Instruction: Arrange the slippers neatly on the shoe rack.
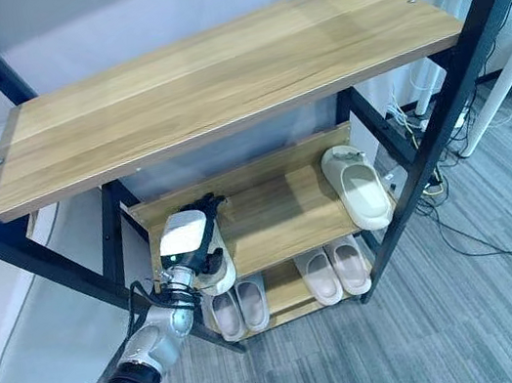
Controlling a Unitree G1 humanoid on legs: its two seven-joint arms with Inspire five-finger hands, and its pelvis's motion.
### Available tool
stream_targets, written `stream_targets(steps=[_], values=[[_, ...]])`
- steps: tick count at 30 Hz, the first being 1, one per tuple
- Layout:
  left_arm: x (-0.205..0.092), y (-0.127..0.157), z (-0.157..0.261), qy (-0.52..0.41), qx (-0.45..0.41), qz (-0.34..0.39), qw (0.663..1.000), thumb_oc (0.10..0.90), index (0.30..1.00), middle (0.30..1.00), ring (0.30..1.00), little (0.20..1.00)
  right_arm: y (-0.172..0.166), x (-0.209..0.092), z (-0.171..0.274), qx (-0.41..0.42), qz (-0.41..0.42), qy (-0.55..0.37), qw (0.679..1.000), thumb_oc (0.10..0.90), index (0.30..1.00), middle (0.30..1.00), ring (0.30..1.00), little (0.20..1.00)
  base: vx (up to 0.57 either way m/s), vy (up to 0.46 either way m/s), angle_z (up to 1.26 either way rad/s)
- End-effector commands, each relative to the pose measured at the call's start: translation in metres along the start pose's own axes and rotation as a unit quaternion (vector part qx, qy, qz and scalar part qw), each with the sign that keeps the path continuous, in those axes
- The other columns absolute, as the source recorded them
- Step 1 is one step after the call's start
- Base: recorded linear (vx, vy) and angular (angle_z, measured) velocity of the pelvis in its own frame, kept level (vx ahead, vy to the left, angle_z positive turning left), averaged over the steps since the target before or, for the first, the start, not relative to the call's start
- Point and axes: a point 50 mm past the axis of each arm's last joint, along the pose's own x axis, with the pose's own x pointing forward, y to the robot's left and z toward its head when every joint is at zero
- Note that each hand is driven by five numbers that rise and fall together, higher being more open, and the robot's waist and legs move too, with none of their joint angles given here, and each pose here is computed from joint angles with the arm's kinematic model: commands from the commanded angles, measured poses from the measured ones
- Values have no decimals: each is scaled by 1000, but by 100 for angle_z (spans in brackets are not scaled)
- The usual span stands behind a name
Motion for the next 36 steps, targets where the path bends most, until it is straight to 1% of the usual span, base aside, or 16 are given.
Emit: stream_targets(steps=[1,7,12,15,19,24,25,26,27,28,31,36], values=[[18,58,-24,28,33,133,990,800,900,900,900,900,19,-4,-3,-2,29,-7,1000,800,900,900,900,900,44,-4,0],[18,61,-37,68,22,145,987,800,900,900,900,900,16,-3,2,-7,29,-19,999,800,900,900,900,900,0,0,0],[17,60,-43,83,21,139,987,800,900,900,900,900,13,-3,1,-13,30,-19,999,800,900,900,900,900,10,-1,-1],[23,59,-42,87,18,132,987,800,900,900,900,900,10,-3,3,-18,28,-21,999,800,900,900,900,900,16,10,-5],[32,67,-44,93,20,139,986,800,900,900,900,900,9,-1,6,-21,28,-25,999,800,900,900,900,900,17,2,-6],[38,76,-44,92,27,149,984,800,900,900,900,900,7,-2,-1,-27,30,-13,999,800,900,900,900,900,29,14,-10],[38,79,-44,94,26,158,983,800,900,900,900,900,-1,1,10,-34,16,-29,999,800,900,900,900,900,23,0,-6],[36,75,-47,105,28,152,982,800,900,900,900,900,-1,2,11,-34,17,-26,999,800,900,900,900,900,29,-8,-5],[36,75,-48,108,31,150,982,417,326,326,326,326,-2,1,6,-33,17,-20,999,800,900,900,900,900,47,-7,-5],[36,72,-50,116,31,143,982,400,300,300,300,300,-3,1,5,-32,14,-18,999,800,900,900,900,900,52,-7,-5],[35,67,-56,134,30,128,982,400,300,300,300,300,-3,0,4,-32,10,-18,999,800,900,900,900,900,44,1,-4],[32,56,-52,126,27,105,986,400,300,300,300,300,-4,2,9,-37,8,-23,999,800,900,900,900,900,34,0,-4]])
